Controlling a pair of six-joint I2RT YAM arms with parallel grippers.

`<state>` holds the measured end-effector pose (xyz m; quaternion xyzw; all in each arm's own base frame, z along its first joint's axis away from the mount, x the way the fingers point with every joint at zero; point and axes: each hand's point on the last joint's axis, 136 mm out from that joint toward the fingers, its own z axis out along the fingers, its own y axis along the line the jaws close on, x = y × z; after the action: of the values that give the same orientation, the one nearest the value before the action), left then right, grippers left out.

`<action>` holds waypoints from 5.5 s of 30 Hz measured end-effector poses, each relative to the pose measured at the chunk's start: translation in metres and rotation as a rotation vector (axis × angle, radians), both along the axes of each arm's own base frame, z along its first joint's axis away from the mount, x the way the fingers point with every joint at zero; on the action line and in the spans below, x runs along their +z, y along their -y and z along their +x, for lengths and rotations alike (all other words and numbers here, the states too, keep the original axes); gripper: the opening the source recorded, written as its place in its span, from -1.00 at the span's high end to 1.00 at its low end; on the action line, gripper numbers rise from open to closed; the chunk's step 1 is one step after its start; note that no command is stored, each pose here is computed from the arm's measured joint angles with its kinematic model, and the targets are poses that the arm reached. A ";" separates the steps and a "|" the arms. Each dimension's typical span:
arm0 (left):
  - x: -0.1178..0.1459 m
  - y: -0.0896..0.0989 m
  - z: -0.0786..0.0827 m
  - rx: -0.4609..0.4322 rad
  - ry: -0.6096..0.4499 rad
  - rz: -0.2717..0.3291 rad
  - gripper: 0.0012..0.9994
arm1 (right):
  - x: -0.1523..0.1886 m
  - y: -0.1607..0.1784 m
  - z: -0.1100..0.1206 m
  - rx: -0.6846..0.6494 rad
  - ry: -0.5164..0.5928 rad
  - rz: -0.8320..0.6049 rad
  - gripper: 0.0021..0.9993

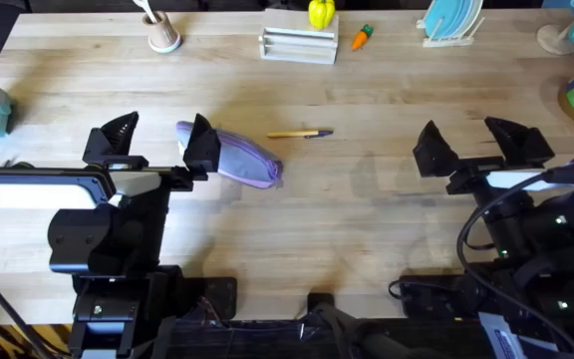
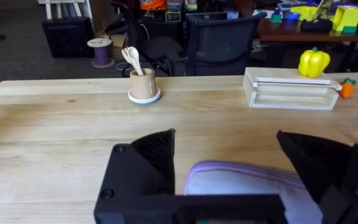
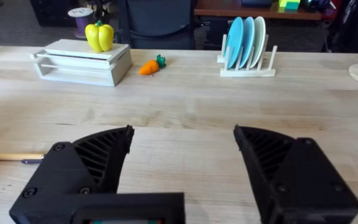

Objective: Unzip the bag, pick up the pens from the table one at a time and place them inside, then zip the bag closed.

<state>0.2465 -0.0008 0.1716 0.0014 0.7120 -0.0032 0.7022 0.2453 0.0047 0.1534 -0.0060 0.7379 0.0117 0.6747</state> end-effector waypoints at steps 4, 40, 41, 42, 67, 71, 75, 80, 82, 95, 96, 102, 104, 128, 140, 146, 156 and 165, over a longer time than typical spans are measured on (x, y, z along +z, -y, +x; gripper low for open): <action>0.000 0.000 0.000 0.000 0.000 0.000 -0.99 | -0.001 0.000 0.000 0.000 -0.004 0.000 -0.99; 0.063 0.016 -0.023 -0.106 -0.182 0.122 -0.98 | 0.036 -0.001 -0.034 -0.005 -0.348 0.047 -0.99; 0.070 0.017 -0.023 -0.115 -0.207 0.127 -0.98 | 0.047 -0.001 -0.034 -0.006 -0.360 0.047 -0.99; 0.075 0.018 -0.023 -0.123 -0.235 0.134 -0.98 | 0.057 -0.001 -0.034 -0.006 -0.379 0.047 -0.99; 0.099 0.030 0.047 -0.314 -0.801 0.244 -0.99 | 0.106 -0.002 0.006 -0.012 -0.762 0.046 -1.00; 0.097 0.030 0.046 -0.336 -0.801 0.289 -0.98 | 0.106 -0.002 0.006 -0.012 -0.762 0.046 -1.00; 0.085 0.030 0.031 -0.442 -0.846 0.461 -0.99 | 0.106 -0.002 0.007 -0.012 -0.758 0.046 -1.00; 0.074 0.011 0.013 -0.580 -0.869 0.702 -0.99 | 0.107 -0.002 0.007 -0.012 -0.757 0.046 -1.00; 0.074 0.003 0.013 -0.596 -0.856 0.726 -0.99 | 0.107 -0.002 0.007 -0.012 -0.756 0.046 -1.00; 0.035 -0.054 0.024 -0.668 -0.945 0.712 -0.99 | 0.107 -0.002 0.007 -0.012 -0.756 0.046 -1.00; 0.033 -0.054 0.024 -0.676 -0.950 0.710 -0.99 | 0.107 -0.002 0.007 -0.012 -0.756 0.046 -1.00; 0.017 -0.049 0.023 -0.855 -0.921 0.821 -0.99 | 0.107 -0.002 0.007 -0.012 -0.756 0.046 -1.00; 0.009 -0.047 0.024 -0.935 -0.901 0.875 -0.99 | 0.107 -0.002 0.007 -0.012 -0.756 0.046 -1.00; -0.053 -0.018 0.049 -1.361 -0.617 0.845 -0.99 | 0.115 -0.002 0.016 -0.011 -0.705 0.047 -1.00; -0.051 -0.016 0.050 -1.357 -0.594 0.834 -0.99 | 0.115 -0.002 0.016 -0.011 -0.705 0.047 -1.00; -0.051 -0.016 0.052 -1.354 -0.592 0.840 -0.99 | 0.115 -0.002 0.016 -0.011 -0.705 0.047 -1.00; -0.058 -0.014 0.059 -1.360 -0.573 0.824 -0.99 | 0.114 -0.002 0.017 -0.011 -0.710 0.047 -1.00; -0.073 -0.002 0.056 -1.430 -0.593 0.758 -0.93 | 0.099 -0.002 0.026 -0.012 -0.770 0.046 -1.00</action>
<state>0.3025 0.0012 0.0982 0.6829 0.6469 -0.2068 0.2689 0.2717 0.0069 0.2527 0.0184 0.9369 0.0257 0.3482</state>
